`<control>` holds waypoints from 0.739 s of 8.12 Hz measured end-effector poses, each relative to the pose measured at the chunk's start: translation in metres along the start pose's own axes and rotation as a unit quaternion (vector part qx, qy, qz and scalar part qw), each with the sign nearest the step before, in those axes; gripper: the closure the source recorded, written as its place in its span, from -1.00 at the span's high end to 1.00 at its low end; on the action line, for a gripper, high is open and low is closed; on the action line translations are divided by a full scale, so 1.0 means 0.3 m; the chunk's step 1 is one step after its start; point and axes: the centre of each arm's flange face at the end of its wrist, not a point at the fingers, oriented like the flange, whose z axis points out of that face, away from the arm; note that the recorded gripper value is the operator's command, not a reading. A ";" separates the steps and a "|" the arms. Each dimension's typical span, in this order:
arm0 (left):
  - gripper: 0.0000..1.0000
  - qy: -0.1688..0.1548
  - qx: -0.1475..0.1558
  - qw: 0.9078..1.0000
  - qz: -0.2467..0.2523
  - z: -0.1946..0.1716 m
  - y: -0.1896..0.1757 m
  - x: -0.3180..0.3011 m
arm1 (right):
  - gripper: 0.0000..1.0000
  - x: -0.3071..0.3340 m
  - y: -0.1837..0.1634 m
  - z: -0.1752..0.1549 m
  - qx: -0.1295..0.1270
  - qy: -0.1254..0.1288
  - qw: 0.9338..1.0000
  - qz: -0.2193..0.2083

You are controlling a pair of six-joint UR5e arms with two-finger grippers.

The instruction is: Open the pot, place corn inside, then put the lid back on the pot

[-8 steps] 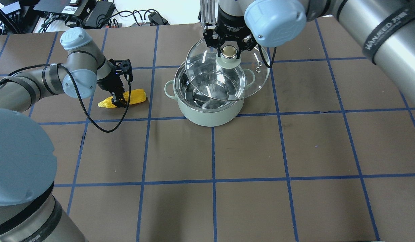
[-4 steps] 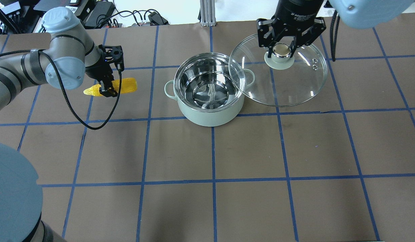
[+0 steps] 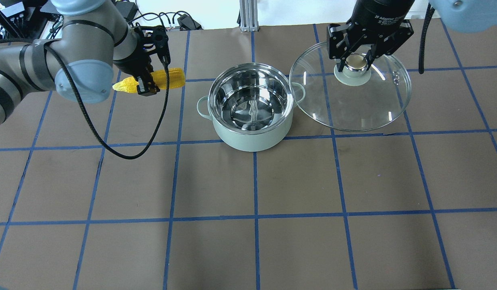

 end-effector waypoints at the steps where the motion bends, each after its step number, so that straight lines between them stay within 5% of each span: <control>1: -1.00 -0.024 0.012 1.000 0.005 -0.042 -0.104 0.034 | -0.32 0.000 0.002 -0.001 0.000 0.000 1.000 -0.001; 6: -1.00 -0.069 0.091 0.993 -0.036 -0.016 -0.499 0.163 | -0.32 -0.001 0.008 -0.005 0.002 -0.001 1.000 -0.001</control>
